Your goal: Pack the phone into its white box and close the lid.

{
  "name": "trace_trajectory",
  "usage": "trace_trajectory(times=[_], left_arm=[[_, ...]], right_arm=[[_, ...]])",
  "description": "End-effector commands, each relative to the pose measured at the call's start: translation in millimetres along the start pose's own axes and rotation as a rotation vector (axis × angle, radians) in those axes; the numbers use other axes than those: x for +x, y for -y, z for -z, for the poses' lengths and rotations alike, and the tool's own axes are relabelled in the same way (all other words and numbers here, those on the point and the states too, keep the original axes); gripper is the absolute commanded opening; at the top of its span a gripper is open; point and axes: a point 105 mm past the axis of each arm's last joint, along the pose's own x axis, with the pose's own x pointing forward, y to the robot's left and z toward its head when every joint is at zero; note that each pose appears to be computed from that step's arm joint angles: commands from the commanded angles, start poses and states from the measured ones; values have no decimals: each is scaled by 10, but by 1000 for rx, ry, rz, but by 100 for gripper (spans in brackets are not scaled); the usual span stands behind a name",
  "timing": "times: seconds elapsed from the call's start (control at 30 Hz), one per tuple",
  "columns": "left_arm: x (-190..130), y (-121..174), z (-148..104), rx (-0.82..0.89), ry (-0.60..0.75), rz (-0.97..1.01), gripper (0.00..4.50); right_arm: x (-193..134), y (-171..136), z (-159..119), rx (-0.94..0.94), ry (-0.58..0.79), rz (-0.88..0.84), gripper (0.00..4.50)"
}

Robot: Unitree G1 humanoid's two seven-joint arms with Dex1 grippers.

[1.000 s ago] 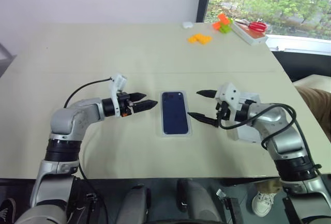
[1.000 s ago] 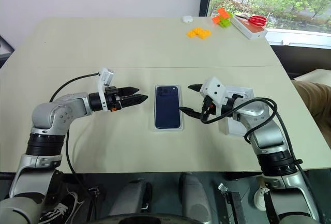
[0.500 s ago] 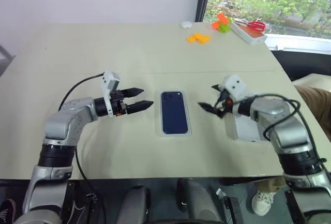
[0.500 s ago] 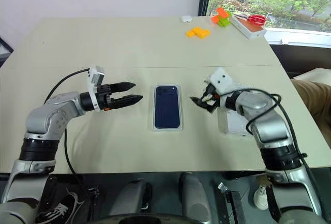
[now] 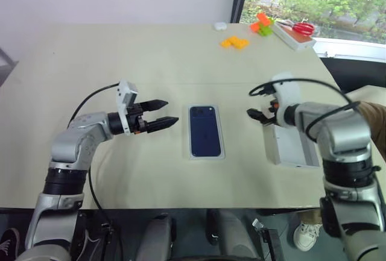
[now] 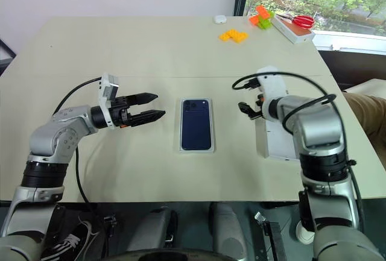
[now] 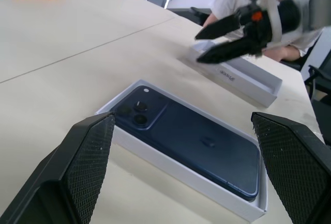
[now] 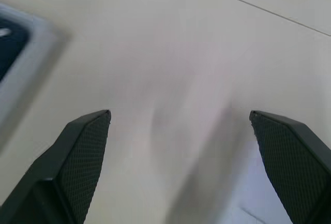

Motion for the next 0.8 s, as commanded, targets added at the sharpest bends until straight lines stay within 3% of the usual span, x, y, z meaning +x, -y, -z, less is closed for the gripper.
trace_trajectory(times=[0.03, 0.2, 0.3, 0.47, 0.6, 0.8], left_arm=[[26, 54, -69, 15, 37, 30, 442], [41, 24, -60, 24, 35, 0, 442], [52, 14, -32, 6, 26, -7, 442], [91, 40, -35, 1, 35, 6, 442], [95, 68, -85, 17, 58, 24, 442], [66, 95, -123, 3, 94, 32, 442]], right_arm=[[-170, 71, -173, 106, 6, -42, 450], [-193, 161, -24, 126, -101, -70, 450], [-174, 252, -5, 230, -143, -116, 450], [-134, 191, 109, 234, -234, -156, 450], [-108, 244, 169, 287, -264, -125, 450], [-143, 292, 392, 221, -309, -19, 450]])
